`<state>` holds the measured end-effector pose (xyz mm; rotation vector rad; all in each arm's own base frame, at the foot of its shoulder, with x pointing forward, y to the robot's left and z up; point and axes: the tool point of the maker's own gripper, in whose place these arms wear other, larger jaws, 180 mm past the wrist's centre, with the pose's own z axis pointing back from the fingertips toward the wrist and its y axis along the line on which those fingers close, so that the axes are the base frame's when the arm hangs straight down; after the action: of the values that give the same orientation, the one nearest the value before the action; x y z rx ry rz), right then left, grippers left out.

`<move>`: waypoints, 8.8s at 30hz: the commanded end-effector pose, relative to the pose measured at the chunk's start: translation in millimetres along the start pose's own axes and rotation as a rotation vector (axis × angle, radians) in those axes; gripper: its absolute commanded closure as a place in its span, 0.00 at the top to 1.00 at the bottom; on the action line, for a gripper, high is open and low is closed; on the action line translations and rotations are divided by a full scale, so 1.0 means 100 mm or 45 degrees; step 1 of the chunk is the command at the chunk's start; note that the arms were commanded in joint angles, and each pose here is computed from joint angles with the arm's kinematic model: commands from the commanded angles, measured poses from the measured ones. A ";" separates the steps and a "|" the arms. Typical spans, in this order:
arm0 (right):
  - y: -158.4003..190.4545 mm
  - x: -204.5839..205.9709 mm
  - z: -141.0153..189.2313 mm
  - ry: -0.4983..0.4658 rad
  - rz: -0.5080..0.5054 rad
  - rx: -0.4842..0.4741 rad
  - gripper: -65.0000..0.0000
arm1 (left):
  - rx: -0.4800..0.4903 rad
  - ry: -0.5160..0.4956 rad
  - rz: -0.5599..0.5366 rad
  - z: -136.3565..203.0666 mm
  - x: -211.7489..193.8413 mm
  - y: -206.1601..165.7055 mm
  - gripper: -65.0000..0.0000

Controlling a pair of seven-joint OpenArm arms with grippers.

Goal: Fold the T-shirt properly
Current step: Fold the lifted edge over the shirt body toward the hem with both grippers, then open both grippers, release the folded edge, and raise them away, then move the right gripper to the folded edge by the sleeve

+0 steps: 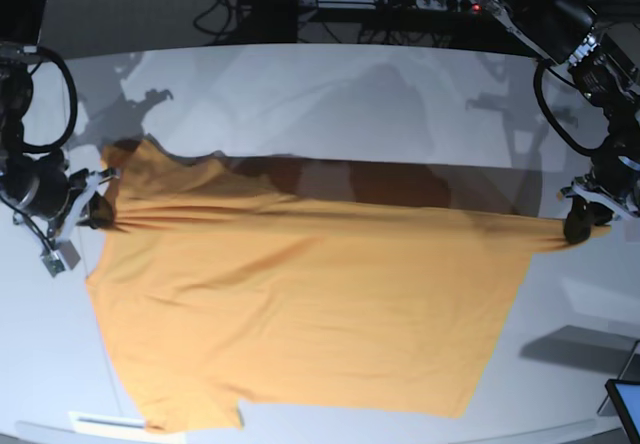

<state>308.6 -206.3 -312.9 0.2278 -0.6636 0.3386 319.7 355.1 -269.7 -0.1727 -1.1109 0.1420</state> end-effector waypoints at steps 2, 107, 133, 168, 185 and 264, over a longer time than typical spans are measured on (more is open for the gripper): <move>-0.12 0.12 0.09 -0.032 0.040 -0.059 0.00 | 0.030 -0.096 -0.030 0.04 0.31 0.10 0.00; -0.27 0.64 -1.02 0.082 0.306 -0.223 0.11 | -0.163 0.110 -0.097 -1.73 0.20 -0.37 0.06; -0.14 0.79 -1.07 -0.047 0.308 -0.185 0.32 | -0.123 -0.044 -0.172 -1.46 0.19 -0.35 1.00; -0.69 1.11 -0.55 -0.252 0.230 -0.392 0.31 | -0.221 -0.178 -0.503 -1.40 0.70 -0.97 1.00; -0.56 0.39 -0.42 0.037 0.240 -0.403 0.00 | 0.105 0.060 -0.909 -0.67 0.03 -0.81 0.00; -0.38 -0.85 0.13 -0.140 -0.800 0.046 0.80 | 0.405 0.292 -0.145 0.62 -0.35 0.02 0.57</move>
<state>244.2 -260.1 -373.7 0.4816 -0.6119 -0.2819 241.6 350.4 -288.9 0.1356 -0.8028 0.2053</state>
